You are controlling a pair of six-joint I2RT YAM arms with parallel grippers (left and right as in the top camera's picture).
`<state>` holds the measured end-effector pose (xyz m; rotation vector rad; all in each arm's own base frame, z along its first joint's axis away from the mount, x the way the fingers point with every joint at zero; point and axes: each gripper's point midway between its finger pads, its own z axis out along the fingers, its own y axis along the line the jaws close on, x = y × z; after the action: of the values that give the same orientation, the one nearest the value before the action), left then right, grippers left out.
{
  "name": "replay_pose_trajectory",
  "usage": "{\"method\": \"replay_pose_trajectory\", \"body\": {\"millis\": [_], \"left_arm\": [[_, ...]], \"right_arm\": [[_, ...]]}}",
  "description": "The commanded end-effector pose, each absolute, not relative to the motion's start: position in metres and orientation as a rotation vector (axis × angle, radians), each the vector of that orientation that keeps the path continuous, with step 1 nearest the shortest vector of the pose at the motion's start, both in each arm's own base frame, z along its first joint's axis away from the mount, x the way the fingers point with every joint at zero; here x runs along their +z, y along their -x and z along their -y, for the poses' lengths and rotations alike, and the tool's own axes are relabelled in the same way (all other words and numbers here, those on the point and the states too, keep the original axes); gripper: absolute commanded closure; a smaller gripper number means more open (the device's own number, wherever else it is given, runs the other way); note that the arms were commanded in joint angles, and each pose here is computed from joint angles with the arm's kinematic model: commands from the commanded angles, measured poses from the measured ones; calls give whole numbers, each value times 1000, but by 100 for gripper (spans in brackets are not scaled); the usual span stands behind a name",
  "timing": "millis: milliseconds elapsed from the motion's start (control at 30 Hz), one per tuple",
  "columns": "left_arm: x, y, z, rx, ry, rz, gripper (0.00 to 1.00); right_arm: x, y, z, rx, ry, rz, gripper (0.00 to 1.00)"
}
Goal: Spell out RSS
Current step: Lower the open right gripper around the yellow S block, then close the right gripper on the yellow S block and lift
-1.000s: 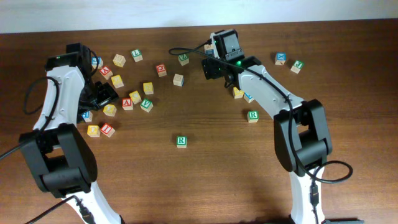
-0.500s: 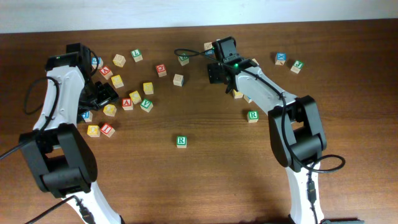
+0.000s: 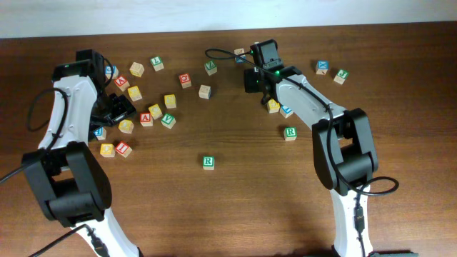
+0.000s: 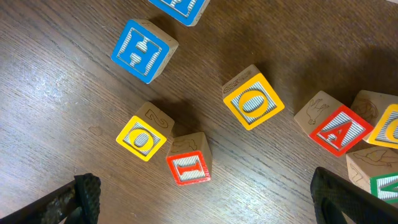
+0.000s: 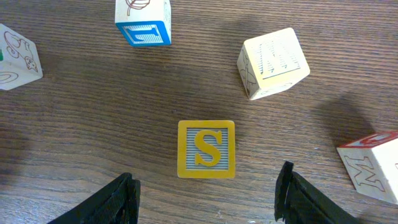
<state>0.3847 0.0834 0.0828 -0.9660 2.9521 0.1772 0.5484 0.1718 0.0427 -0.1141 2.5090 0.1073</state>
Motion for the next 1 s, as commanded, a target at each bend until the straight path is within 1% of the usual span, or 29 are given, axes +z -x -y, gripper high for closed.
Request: {"method": "replay_pose_trajectory", "body": {"millis": [0, 300, 400, 467, 500, 800, 867, 967], "left_arm": [[77, -382, -83, 200, 986, -2961, 1], [77, -382, -83, 200, 986, -2961, 1], [77, -382, -83, 199, 986, -2961, 1], [77, -382, -83, 199, 986, -2961, 1], [77, -382, -83, 199, 986, -2962, 1], [77, -382, -83, 199, 986, -2961, 1], [77, -382, -83, 200, 986, -2961, 1], [77, -382, -83, 200, 986, -2961, 1]], "right_arm": [[25, -550, -174, 115, 110, -2531, 38], [14, -559, -178, 114, 146, -2495, 38], [7, -559, -178, 111, 147, -2505, 41], [6, -559, -178, 110, 147, -2505, 53], [7, -561, -178, 112, 146, -2497, 55], [13, -568, -180, 121, 140, -2457, 60], [13, -567, -180, 120, 140, -2461, 61], [12, -567, -180, 118, 140, -2465, 68]]}}
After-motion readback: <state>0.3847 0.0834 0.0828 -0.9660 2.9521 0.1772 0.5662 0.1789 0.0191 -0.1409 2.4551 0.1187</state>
